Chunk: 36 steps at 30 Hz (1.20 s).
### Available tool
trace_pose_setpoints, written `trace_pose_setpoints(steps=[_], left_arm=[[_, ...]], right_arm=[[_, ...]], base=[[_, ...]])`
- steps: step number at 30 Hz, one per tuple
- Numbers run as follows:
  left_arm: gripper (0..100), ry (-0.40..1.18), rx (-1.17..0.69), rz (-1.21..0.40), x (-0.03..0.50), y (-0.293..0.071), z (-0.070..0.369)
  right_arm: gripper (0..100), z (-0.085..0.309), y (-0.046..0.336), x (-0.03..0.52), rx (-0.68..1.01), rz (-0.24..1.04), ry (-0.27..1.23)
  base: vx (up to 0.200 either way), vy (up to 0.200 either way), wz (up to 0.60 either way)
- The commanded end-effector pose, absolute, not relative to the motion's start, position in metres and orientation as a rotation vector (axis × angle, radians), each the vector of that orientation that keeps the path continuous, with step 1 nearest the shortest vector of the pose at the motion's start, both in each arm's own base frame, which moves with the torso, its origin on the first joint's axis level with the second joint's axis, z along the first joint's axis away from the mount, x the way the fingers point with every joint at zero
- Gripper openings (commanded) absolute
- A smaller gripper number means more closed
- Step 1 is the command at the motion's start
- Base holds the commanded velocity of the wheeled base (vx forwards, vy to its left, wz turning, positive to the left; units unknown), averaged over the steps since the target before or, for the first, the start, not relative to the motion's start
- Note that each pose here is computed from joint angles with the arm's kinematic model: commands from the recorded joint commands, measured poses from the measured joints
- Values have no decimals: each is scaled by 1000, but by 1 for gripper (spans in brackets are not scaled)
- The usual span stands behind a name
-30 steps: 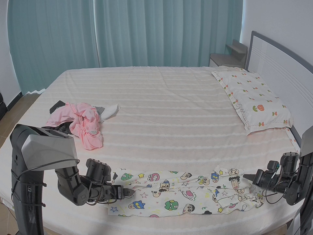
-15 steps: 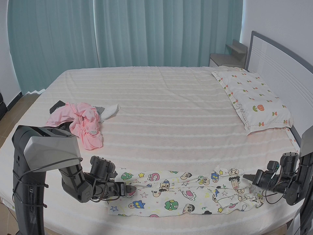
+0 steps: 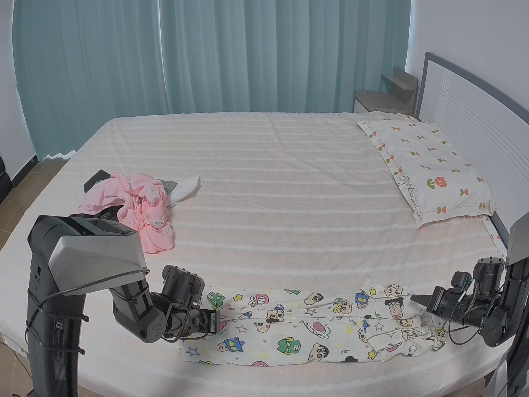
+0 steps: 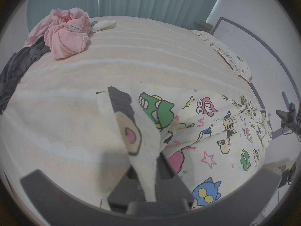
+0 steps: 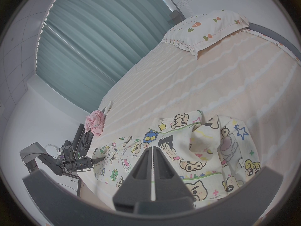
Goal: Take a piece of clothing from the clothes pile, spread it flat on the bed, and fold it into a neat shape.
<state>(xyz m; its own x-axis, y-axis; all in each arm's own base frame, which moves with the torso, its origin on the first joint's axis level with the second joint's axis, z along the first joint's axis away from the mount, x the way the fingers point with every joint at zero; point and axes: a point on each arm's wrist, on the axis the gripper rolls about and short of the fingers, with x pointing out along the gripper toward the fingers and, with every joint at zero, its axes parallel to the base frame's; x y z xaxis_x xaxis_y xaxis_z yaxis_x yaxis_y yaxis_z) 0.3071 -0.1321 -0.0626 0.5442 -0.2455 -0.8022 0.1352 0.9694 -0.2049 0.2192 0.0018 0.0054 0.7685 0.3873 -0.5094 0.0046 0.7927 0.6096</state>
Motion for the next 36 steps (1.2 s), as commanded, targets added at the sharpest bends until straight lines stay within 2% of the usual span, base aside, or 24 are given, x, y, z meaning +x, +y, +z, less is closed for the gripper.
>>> trace_pose_setpoints(steps=[1, 15, 18, 23, 29, 30, 36], left_arm=[[0, 971, -112, -215, 306, -132, -63], [0, 883, -145, -180, 308, -114, -24], [0, 918, -149, -139, 305, -98, -8], [0, 888, -183, -100, 306, -80, 16], [0, 888, -196, -30, 303, -39, 38], [0, 879, -210, -8, 301, -21, 45], [0, 858, -213, 95, 292, 38, 70]], right_arm=[[0, 5, 2, 215, 632, 212, 685], [0, 6, -3, 215, 641, 194, 671], [0, 6, -3, 215, 641, 194, 671], [0, 5, -3, 215, 642, 194, 674], [0, 5, -4, 215, 644, 189, 674], [0, 5, -4, 215, 645, 189, 674], [0, 5, -5, 215, 645, 187, 675]], base=[[0, 0, 0], [0, 0, 0], [0, 0, 0], [0, 0, 0], [0, 0, 0], [0, 0, 0], [0, 0, 0]])
